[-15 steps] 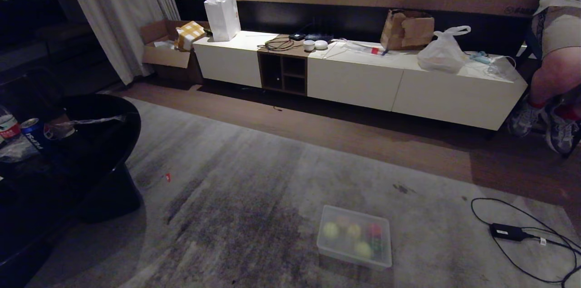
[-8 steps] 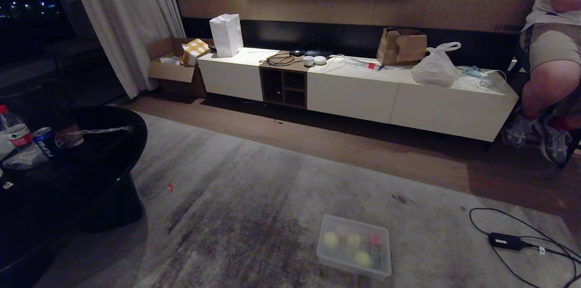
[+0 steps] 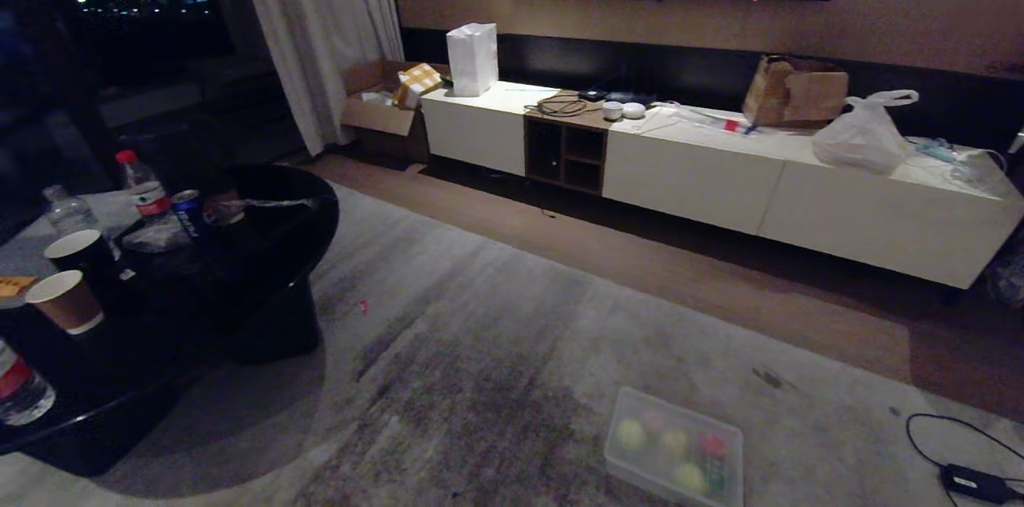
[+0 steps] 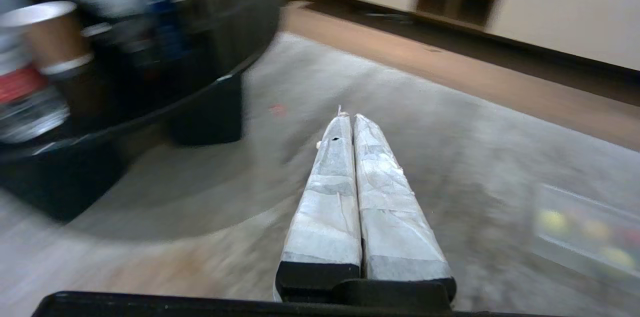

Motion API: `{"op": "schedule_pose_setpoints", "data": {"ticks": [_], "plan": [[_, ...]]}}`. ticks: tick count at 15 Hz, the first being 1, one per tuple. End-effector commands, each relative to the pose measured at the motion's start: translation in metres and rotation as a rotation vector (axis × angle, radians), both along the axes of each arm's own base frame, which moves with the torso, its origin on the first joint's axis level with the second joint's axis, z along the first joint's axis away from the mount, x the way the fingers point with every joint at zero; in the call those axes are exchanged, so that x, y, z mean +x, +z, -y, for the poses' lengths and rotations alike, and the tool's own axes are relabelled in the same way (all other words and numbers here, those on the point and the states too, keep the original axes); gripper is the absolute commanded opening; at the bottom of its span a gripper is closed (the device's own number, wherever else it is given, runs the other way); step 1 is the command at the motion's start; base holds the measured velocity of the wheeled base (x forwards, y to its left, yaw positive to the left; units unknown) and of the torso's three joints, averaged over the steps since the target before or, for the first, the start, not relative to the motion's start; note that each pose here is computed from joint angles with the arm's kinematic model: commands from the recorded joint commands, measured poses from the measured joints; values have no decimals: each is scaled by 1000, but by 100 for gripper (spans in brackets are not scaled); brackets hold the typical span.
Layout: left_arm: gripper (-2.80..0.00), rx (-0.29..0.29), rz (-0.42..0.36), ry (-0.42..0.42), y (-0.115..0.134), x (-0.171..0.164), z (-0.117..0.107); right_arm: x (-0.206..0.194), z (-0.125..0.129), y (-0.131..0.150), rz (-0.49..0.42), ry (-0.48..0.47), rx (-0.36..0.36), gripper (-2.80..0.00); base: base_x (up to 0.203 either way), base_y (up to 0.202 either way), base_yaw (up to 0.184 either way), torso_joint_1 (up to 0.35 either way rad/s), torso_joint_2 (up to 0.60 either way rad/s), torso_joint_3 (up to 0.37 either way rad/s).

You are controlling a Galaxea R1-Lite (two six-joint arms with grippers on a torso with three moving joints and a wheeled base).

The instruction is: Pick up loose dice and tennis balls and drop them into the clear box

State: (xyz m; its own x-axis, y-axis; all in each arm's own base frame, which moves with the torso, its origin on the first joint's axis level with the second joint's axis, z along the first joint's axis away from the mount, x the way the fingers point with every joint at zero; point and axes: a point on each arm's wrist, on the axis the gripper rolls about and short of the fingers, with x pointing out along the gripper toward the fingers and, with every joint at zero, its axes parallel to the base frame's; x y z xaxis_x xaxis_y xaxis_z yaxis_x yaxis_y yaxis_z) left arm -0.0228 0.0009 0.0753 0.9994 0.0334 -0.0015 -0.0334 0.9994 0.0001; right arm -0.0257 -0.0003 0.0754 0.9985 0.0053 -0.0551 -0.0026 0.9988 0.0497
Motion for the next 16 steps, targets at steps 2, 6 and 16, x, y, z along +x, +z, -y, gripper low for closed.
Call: {"op": "schedule_pose_setpoints", "data": {"ticks": [2, 6, 16], "plan": [[-280, 0, -3, 0, 0, 0, 0, 0, 0, 0, -2, 1, 1, -280, 0, -6, 161, 5, 8, 2], [-280, -2, -3, 0, 0, 0, 0, 0, 0, 0, -3, 1, 1, -280, 1, -9, 162, 6, 4, 2], [-280, -2, -3, 0, 0, 0, 0, 0, 0, 0, -2, 1, 2, -280, 1, -9, 165, 2, 2, 1]]}}
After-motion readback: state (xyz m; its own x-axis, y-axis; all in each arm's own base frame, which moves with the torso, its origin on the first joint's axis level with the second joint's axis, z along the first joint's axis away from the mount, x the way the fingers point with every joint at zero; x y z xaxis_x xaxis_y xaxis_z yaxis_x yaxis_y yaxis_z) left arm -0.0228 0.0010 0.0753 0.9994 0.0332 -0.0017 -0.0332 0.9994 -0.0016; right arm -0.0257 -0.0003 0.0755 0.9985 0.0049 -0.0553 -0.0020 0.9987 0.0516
